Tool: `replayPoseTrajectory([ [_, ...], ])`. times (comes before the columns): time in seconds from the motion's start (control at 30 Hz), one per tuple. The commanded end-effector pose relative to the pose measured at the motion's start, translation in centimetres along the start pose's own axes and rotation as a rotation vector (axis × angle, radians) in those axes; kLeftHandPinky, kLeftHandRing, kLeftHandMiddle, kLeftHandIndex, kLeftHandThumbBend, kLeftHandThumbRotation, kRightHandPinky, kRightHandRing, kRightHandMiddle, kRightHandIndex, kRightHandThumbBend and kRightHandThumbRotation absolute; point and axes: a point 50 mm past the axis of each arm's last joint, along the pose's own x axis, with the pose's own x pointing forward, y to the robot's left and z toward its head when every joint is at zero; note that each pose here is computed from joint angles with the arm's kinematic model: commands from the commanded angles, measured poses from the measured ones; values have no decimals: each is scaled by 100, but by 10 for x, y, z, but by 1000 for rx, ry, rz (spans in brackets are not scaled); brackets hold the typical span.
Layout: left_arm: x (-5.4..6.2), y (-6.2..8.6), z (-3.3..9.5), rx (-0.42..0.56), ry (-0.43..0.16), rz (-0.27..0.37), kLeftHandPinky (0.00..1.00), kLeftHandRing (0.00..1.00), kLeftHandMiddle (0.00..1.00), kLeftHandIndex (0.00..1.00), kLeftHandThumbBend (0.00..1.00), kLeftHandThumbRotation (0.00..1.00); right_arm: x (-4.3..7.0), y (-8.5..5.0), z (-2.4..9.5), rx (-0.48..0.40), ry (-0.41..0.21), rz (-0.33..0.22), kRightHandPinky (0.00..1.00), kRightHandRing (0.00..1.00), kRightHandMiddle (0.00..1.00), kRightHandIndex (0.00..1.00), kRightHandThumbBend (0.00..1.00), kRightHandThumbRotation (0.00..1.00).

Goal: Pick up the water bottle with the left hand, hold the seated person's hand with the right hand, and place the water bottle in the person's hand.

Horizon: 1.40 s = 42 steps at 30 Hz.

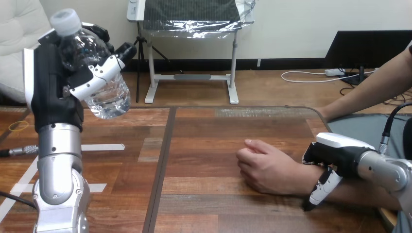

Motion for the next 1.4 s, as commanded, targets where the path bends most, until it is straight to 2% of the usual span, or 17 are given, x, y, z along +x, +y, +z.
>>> replayPoseTrajectory([
  [0.0,15,-9,19,-29,-109,-26,26,33,39,39,61,0,-5,-14,2,39,-34,-50,13,18,25,27,82,6],
  [0.5,14,-13,12,-44,-90,-40,25,33,38,39,61,0,-16,-38,4,47,-74,-127,18,24,30,31,85,6],
  [0.9,13,-15,7,-51,-83,-46,25,32,38,39,62,0,-23,-54,6,35,-68,-157,19,24,30,32,85,8],
  [1.37,15,-16,-2,-70,-68,-60,26,33,37,39,62,0,-26,-65,8,44,-71,-173,18,24,30,32,84,9],
])
